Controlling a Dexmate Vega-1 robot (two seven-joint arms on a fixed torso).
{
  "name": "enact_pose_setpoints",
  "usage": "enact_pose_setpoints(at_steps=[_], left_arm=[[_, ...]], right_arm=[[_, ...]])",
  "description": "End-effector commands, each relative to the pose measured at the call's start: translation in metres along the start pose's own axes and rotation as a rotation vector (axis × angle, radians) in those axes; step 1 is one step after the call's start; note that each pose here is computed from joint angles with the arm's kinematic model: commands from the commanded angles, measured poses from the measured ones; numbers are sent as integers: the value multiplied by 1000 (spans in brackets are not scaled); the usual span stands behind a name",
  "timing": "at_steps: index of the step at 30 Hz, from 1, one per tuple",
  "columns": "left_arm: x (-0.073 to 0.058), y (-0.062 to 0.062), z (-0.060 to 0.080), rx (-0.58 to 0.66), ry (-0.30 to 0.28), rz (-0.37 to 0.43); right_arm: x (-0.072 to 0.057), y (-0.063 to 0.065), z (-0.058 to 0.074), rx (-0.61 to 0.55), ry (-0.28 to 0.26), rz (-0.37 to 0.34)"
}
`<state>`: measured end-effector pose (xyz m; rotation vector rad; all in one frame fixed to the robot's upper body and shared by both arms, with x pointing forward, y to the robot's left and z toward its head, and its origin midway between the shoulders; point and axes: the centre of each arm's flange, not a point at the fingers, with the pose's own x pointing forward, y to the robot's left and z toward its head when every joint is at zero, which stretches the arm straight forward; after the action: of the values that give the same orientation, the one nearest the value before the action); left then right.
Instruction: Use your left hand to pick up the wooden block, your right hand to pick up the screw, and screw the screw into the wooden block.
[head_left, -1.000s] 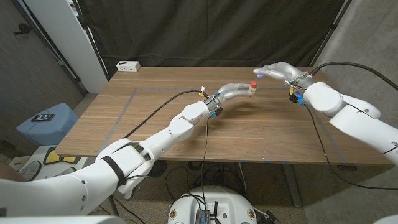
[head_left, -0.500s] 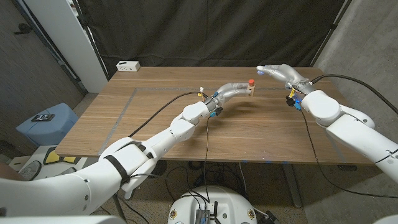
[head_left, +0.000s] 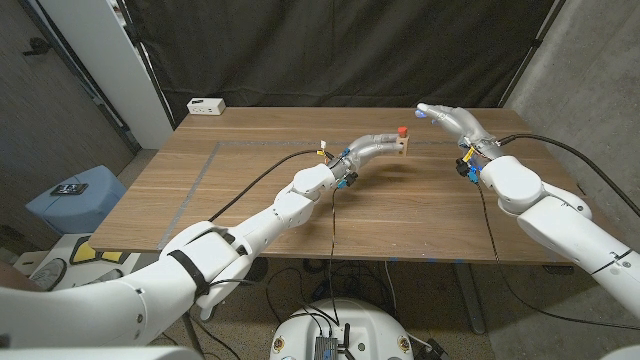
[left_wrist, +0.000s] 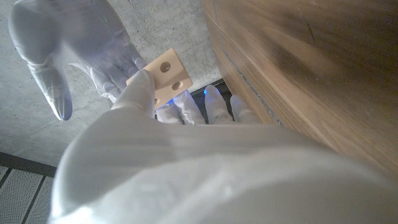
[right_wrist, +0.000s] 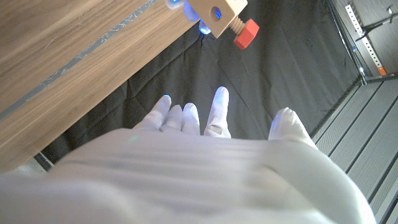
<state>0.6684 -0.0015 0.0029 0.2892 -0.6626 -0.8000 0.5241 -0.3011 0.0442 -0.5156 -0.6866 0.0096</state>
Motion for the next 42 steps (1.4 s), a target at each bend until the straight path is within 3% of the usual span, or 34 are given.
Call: enact_pose_setpoints(at_steps=[1,23,42], left_arm=[[-4,-3,-2,-35,18,-13],[-10,-12,0,-28,22,-45],[-9,-7,-3,-13,38,-56]], right_arm=[[-7,10,-9,115,-14,-7],[-21,25,-18,292,-24,65],[-24,36,-25,391,-17,49]])
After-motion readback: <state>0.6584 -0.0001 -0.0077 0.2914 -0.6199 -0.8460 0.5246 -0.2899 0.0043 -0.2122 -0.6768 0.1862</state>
